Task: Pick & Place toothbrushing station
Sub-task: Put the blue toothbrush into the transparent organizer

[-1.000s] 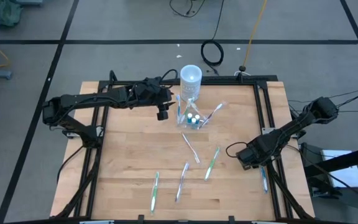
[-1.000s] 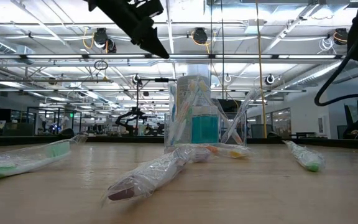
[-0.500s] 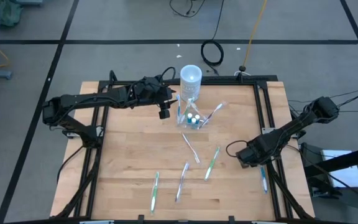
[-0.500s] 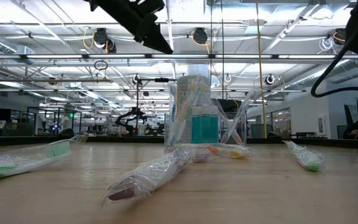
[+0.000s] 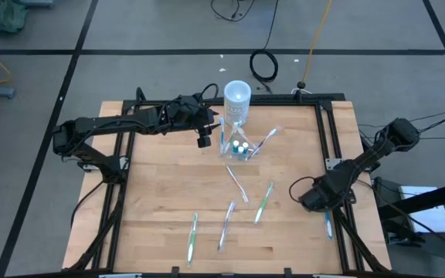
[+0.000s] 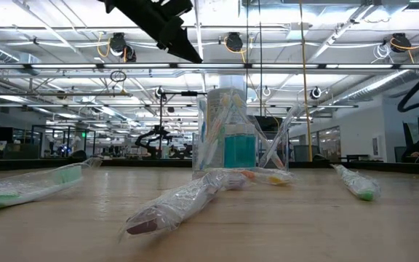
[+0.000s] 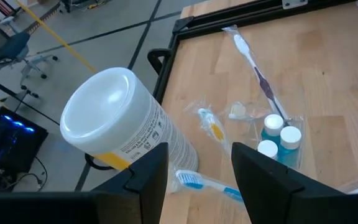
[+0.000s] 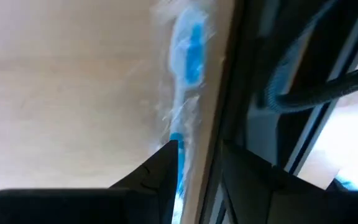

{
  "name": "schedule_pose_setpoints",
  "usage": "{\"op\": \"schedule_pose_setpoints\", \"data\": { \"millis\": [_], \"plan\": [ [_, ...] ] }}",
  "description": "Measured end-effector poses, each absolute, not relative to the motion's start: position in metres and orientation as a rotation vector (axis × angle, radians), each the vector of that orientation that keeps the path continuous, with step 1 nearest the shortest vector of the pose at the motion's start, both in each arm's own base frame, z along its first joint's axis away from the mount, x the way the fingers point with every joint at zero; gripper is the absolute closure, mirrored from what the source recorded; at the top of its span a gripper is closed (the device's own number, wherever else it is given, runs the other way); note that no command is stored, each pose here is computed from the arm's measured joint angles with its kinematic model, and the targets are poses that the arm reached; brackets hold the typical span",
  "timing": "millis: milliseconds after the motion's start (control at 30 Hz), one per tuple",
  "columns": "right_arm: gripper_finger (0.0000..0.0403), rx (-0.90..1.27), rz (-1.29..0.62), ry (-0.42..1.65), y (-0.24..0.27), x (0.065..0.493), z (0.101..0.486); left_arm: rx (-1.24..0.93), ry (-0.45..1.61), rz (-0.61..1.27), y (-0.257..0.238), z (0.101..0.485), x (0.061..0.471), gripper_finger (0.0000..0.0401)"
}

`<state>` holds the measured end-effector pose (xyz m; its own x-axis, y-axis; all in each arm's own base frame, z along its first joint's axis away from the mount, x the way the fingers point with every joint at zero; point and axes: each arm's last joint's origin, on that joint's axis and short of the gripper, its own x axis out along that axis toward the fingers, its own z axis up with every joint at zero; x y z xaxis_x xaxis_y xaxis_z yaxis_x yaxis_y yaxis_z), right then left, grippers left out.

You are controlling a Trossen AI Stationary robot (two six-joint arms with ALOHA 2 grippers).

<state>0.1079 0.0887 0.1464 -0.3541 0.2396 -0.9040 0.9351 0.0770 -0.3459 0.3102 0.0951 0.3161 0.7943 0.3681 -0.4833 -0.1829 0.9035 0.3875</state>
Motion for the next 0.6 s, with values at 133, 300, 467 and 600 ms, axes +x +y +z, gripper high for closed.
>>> {"op": "schedule_pose_setpoints", "data": {
  "millis": [133, 300, 467, 600],
  "plan": [
    [0.0289, 1.150, -1.353, 1.614, 0.087, 0.105, 0.143, 0.332, 0.583, 0.302, 0.095, 0.316, 0.310, 0.0217],
    [0.0289, 1.192, -1.298, 1.616, 0.087, 0.105, 0.132, 0.332, 0.584, 0.301, 0.095, 0.316, 0.310, 0.0217],
    [0.0289, 1.211, -1.300, 1.616, 0.086, 0.103, 0.127, 0.330, 0.587, 0.302, 0.095, 0.316, 0.310, 0.0217],
    [0.0301, 1.214, -1.298, 1.612, 0.086, 0.103, 0.127, 0.330, 0.590, 0.300, 0.095, 0.315, 0.310, 0.0217]
  ]
}}
